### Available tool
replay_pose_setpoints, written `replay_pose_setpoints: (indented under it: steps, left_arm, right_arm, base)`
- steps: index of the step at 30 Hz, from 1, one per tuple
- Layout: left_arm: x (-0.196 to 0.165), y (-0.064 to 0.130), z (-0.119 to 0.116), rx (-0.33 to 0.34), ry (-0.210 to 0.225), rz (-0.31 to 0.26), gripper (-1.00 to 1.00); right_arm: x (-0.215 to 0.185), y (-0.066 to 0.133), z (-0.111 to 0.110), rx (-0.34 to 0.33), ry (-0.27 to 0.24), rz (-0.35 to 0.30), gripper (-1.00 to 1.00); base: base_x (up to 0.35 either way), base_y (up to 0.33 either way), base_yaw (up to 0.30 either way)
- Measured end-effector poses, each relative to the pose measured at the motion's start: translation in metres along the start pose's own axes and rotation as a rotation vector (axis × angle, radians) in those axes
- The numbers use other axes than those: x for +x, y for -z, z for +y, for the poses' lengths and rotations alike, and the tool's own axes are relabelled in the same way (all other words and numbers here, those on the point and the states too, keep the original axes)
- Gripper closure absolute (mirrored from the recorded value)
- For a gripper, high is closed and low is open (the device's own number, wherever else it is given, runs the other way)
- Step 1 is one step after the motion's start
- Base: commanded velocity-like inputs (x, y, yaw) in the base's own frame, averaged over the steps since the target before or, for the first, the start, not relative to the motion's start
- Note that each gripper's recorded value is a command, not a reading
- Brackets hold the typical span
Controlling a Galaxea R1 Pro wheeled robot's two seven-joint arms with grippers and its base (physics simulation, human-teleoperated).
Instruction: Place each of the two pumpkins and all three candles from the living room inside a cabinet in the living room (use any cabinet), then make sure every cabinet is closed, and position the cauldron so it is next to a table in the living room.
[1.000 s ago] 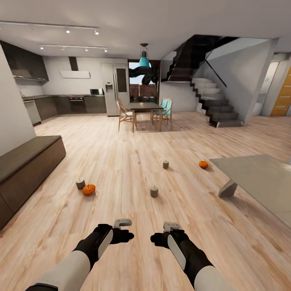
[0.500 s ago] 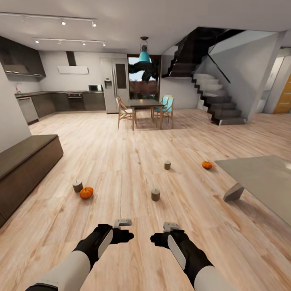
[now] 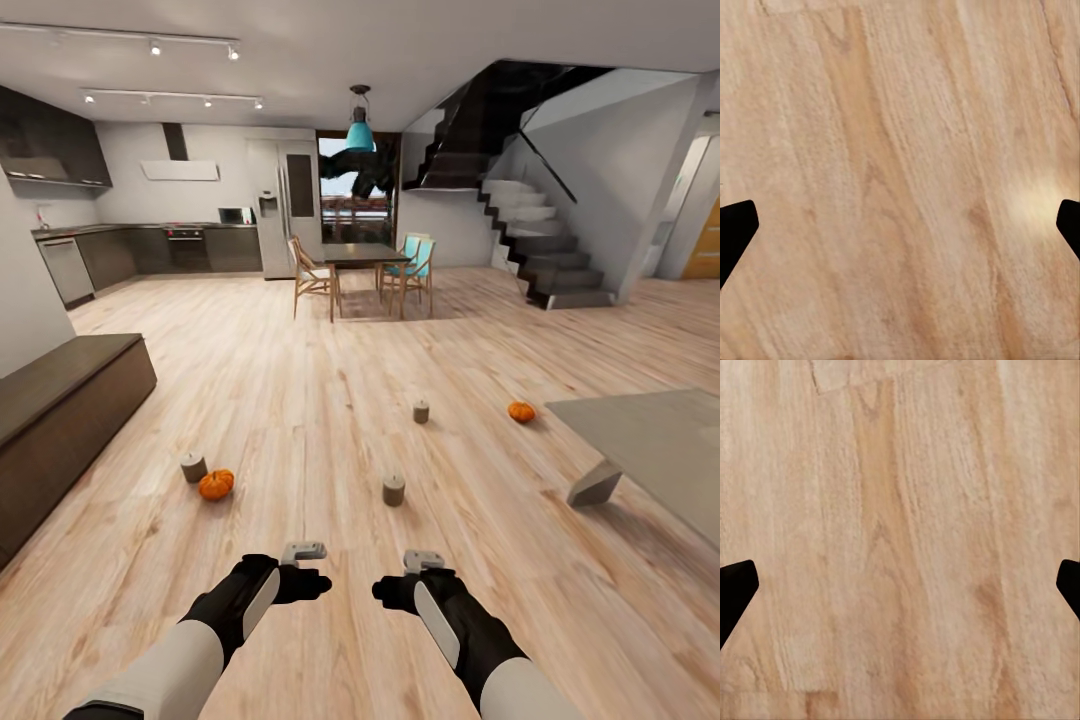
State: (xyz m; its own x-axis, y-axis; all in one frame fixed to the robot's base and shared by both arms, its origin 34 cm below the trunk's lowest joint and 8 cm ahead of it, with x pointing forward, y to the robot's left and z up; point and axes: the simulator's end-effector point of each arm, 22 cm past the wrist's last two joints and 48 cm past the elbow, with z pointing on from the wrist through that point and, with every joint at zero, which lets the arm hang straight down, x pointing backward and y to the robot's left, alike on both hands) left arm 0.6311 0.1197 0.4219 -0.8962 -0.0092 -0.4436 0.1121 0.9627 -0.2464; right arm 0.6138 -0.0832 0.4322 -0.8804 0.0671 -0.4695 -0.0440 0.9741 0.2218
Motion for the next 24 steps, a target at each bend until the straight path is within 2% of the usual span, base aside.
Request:
replay_pose_setpoints:
  steps: [9,24]
  left_arm:
    - [0.0013,-0.0016,0.0,0.001,0.001,0.003,-1.0]
    - [0.0064,-0.0064,0.0012,0.001,0.004,0.015,-1.0]
  right_arm:
    - [0.0021,-0.0016,0.0014,0.0,0.01,0.005,-1.0]
    - [0.0082,-0.0063,0.0004,0.0,0.01,0.02,-1.0]
  base:
    - [0.043,-0.078,0.179]
    - [0.034,-0.155,0.238]
